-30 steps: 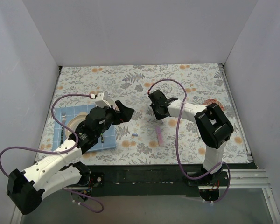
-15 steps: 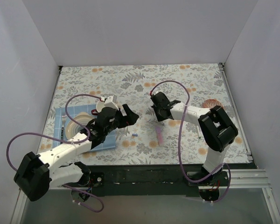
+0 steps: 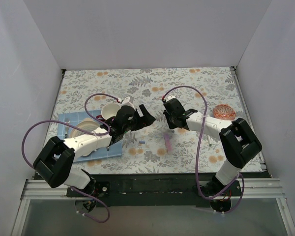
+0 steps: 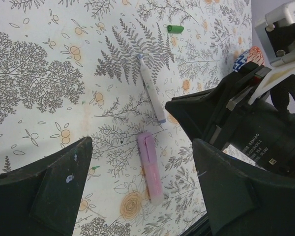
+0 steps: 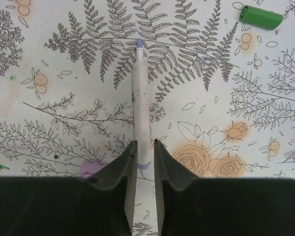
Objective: Insert the pens into the pen caps
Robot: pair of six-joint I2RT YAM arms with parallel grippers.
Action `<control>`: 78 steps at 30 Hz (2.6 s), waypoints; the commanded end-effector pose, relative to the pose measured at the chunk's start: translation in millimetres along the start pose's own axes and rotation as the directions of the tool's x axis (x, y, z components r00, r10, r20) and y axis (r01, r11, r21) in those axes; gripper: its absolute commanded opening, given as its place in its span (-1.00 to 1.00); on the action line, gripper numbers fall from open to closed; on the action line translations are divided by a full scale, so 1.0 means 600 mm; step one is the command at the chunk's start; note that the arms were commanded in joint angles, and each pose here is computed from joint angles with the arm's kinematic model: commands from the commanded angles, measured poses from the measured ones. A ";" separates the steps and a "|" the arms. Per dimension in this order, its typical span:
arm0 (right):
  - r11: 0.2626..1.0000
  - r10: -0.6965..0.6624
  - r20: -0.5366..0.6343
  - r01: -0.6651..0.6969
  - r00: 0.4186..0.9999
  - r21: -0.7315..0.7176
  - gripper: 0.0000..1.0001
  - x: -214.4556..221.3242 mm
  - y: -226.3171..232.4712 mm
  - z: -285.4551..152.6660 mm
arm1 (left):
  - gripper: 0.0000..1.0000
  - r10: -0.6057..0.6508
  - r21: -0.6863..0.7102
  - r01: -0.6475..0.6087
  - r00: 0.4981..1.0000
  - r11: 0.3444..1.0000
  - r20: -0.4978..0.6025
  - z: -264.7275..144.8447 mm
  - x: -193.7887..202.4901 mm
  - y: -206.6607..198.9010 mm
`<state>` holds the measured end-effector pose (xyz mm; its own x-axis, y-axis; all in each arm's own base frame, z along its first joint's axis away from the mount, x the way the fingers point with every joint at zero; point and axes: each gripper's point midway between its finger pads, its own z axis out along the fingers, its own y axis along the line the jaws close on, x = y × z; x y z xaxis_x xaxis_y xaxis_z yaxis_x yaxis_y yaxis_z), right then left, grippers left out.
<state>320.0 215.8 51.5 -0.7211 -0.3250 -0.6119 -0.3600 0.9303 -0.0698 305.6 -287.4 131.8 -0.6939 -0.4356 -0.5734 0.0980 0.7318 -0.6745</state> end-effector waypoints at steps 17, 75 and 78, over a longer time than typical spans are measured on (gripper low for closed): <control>0.995 -0.097 -0.229 0.091 0.969 -0.039 -0.47 0.060 0.015 0.035 | 0.64 0.010 0.021 -0.014 0.990 1.000 0.138 -0.068 -0.043 -0.005; 0.893 0.259 0.212 -0.150 0.942 -0.424 -0.97 -0.051 0.097 -0.136 | 0.59 -0.008 0.242 0.015 1.000 0.970 -0.030 0.061 0.024 -0.090; 0.879 0.267 0.213 -0.147 0.940 -0.453 -0.97 -0.055 0.105 -0.144 | 0.52 -0.003 0.228 0.011 0.999 0.974 -0.036 0.066 0.031 -0.082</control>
<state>271.3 257.7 113.0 -0.6778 -0.0680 -0.7321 -0.4416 0.8337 0.3314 317.4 -346.9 133.6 -0.7223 -0.4263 -0.5446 0.2228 0.6020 -0.7668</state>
